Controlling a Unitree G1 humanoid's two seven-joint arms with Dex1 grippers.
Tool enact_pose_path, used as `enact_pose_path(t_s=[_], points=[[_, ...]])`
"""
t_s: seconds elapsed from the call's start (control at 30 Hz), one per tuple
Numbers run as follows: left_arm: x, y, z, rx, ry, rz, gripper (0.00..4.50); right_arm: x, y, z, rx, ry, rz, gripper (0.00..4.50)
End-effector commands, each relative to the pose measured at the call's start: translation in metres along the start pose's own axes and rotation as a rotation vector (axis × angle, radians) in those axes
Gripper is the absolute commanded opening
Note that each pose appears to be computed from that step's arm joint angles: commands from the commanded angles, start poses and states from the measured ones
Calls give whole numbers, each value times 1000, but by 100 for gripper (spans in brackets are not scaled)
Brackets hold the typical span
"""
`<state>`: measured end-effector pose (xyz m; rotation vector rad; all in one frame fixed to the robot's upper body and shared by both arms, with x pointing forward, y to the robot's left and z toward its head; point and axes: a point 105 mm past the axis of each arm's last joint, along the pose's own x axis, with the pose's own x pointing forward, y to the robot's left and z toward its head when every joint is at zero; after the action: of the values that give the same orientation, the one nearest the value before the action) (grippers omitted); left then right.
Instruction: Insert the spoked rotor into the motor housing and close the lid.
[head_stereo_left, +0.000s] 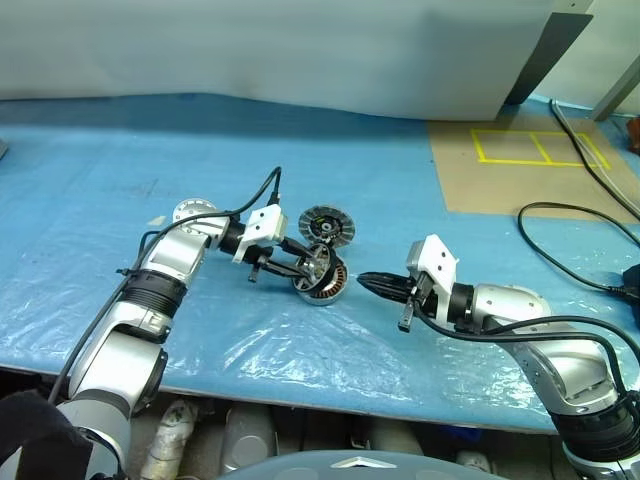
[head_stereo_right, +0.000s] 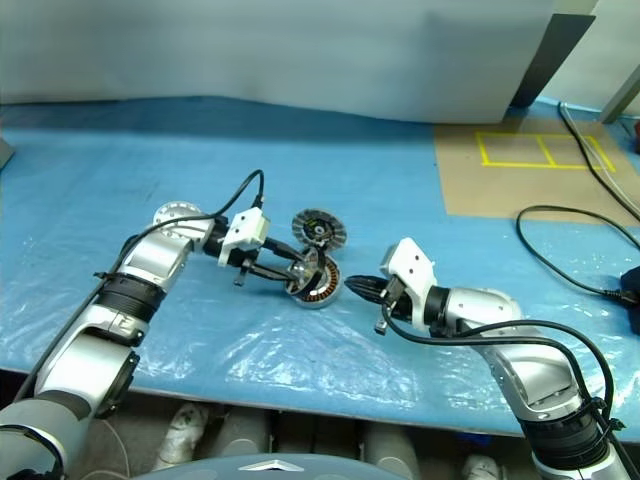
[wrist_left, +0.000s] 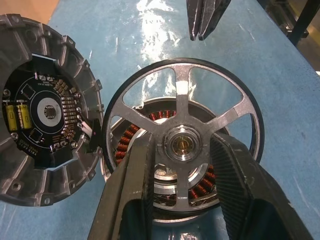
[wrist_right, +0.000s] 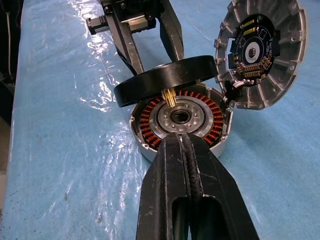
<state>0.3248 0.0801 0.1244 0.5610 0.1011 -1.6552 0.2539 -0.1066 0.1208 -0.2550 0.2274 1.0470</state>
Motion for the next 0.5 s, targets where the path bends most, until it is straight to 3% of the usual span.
enact_pose_path(t_s=[0.03, 0.17, 0.43, 0.5], points=[[-6, 3, 4, 48, 29, 5, 133, -1, 2, 11, -44, -32, 5, 0], [-6, 2, 3, 41, 40, -5, 133, -1, 2, 10, -44, -30, 3, 0], [-4, 8, 5, 75, 49, 30, 396, -1, 1, 8, -46, -24, -5, 0], [-4, 11, 12, 63, 14, 42, 396, -1, 1, 8, -46, -23, -5, 0]])
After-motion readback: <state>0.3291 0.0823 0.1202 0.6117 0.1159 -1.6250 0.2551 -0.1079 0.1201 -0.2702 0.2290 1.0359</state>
